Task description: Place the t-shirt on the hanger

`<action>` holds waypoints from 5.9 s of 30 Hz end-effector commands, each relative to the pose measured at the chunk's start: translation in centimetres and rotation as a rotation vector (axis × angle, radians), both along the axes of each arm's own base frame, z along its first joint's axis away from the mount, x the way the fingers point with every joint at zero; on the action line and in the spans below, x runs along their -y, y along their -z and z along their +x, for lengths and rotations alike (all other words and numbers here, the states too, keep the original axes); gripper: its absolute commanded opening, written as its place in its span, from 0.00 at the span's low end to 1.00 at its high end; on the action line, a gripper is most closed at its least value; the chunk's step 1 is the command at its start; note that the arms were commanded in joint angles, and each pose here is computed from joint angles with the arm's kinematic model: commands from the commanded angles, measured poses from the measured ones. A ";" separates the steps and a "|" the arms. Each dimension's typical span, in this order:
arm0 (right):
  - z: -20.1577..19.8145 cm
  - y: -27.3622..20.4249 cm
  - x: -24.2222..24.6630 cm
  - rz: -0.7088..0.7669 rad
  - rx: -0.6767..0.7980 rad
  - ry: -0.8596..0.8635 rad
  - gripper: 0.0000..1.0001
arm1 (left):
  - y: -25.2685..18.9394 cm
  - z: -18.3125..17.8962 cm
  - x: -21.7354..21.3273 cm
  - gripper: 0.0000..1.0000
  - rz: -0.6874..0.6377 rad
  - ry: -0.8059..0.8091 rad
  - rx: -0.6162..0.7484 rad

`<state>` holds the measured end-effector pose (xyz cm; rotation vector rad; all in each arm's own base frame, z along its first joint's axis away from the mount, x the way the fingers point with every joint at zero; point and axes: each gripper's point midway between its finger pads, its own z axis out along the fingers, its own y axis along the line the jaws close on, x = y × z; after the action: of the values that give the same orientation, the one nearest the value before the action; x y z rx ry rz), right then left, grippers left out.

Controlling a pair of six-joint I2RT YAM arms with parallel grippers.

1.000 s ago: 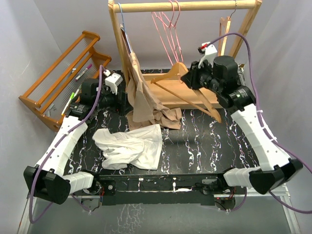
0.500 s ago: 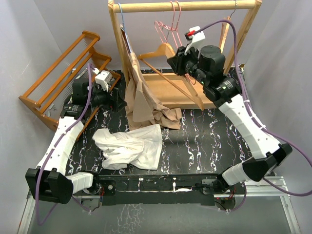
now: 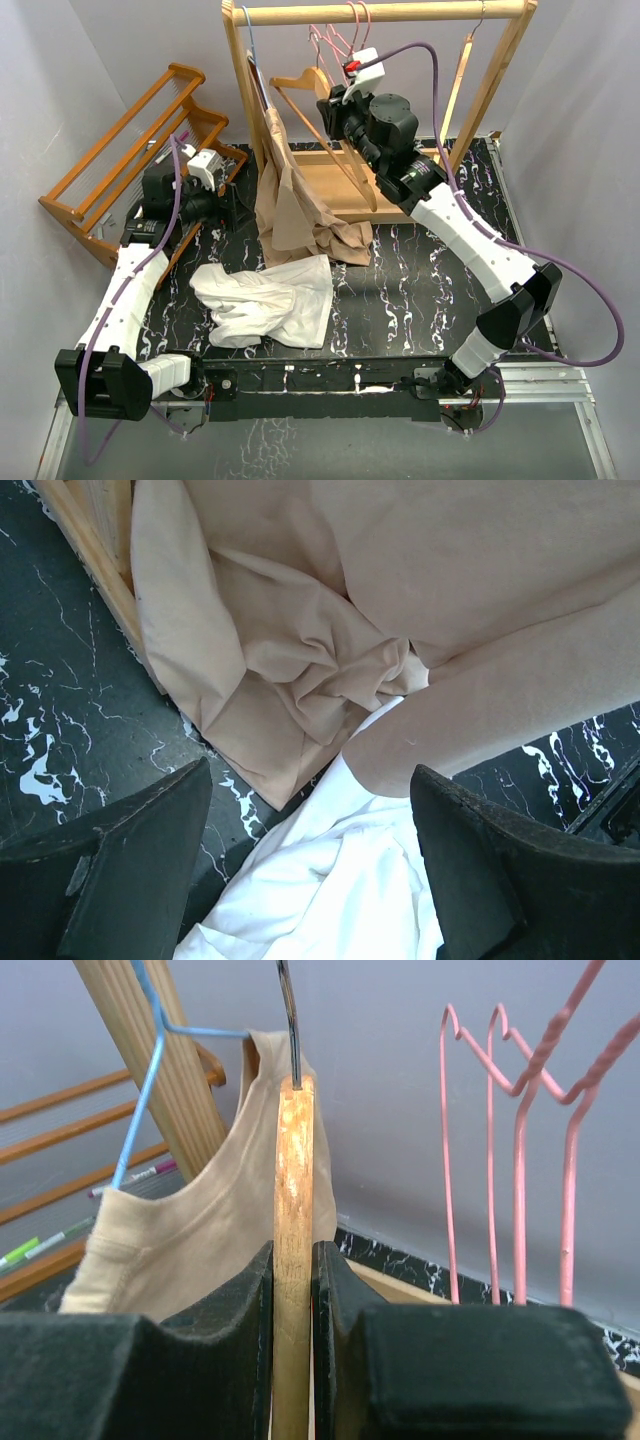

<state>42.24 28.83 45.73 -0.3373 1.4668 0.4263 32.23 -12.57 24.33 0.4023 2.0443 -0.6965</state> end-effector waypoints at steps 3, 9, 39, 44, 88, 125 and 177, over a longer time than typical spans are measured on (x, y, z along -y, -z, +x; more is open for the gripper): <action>-1.4 -10.2 2.5 0.177 0.283 0.091 0.08 | -1.3 -0.2 0.2 0.79 -0.033 0.025 0.048; 0.1 -11.0 2.2 0.151 0.324 0.133 0.08 | -1.1 -0.1 0.2 0.79 -0.033 0.028 0.044; 7.9 1.5 -0.9 0.032 0.041 0.131 0.12 | -0.8 -3.0 0.9 0.79 0.041 0.226 0.062; 6.3 6.3 -0.1 0.008 -0.048 0.123 0.17 | 1.2 -5.0 -0.7 0.79 0.223 0.313 0.040; -5.7 5.0 6.6 0.032 -0.073 0.049 0.72 | 11.9 -9.1 -6.7 0.00 0.481 0.424 -0.320; -19.7 4.2 4.6 0.136 -0.191 -0.476 0.73 | -19.8 -5.7 11.3 0.00 0.300 0.774 0.538; -18.6 4.6 11.7 0.006 -0.173 -0.046 0.08 | -15.6 -5.0 9.8 0.00 0.355 0.666 0.470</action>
<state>24.01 21.79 37.58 -0.4291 1.6548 0.6891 27.31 -22.50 38.72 1.3998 1.6019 -0.5682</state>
